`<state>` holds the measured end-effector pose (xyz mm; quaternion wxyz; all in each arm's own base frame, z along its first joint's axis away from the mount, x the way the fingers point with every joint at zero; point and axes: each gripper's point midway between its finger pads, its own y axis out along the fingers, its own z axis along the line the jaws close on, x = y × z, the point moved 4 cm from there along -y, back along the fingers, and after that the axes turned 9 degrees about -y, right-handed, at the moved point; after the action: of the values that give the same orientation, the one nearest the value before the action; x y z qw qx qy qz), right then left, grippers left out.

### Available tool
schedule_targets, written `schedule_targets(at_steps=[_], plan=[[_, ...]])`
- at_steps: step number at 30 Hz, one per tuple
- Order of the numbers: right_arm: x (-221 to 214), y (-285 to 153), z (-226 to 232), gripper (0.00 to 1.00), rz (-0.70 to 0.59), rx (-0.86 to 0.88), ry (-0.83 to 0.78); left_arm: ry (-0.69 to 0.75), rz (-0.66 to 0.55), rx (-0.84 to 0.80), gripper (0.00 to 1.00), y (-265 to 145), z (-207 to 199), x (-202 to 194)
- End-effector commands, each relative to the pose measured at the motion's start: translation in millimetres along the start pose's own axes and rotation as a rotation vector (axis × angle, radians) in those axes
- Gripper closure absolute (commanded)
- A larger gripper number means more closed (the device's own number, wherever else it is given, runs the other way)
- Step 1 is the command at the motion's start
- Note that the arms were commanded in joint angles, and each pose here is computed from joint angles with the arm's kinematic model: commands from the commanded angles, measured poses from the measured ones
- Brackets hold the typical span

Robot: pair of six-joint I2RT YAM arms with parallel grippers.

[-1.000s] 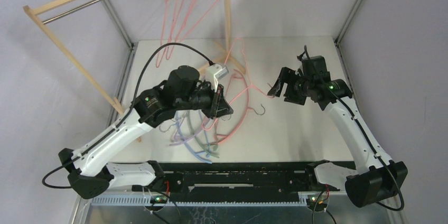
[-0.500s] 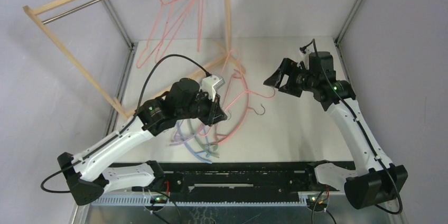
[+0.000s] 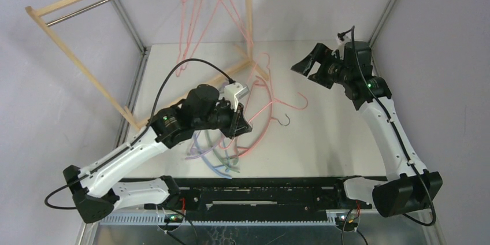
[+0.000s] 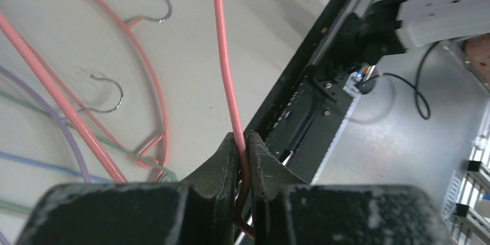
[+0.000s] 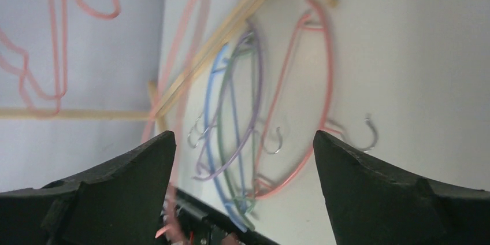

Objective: Organize the hangers
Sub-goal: Pick up the hanger at the center of the board, then place the hanger at the clothesline.

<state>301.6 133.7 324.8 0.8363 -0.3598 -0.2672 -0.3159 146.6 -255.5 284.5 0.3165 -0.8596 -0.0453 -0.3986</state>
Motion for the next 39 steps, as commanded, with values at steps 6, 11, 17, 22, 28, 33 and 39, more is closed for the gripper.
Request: schedule_targets(at_steps=[6,11,17,22,28,33,39], plan=[[19,0,-49,0.0,-0.091,-0.285,-0.057,0.113,-0.377,-0.13,1.0,-110,-63,83],[13,5,-55,0.0,-0.069,-0.295,-0.053,0.05,-0.561,0.018,1.0,-148,-45,103],[2,8,-62,0.0,-0.038,-0.298,-0.044,-0.061,-0.759,0.145,1.0,-182,-21,109],[-2,8,-62,0.0,-0.031,-0.297,-0.043,-0.175,-0.762,0.155,1.0,-176,-5,94],[-1,9,-61,0.0,-0.031,-0.287,-0.043,-0.269,-0.774,0.15,1.0,-168,7,79],[-2,12,-62,0.0,-0.023,-0.284,-0.04,-0.27,-0.828,0.179,1.0,-175,16,87],[-4,14,-63,0.0,-0.012,-0.283,-0.038,-0.228,-0.877,0.095,1.0,-163,28,108]])
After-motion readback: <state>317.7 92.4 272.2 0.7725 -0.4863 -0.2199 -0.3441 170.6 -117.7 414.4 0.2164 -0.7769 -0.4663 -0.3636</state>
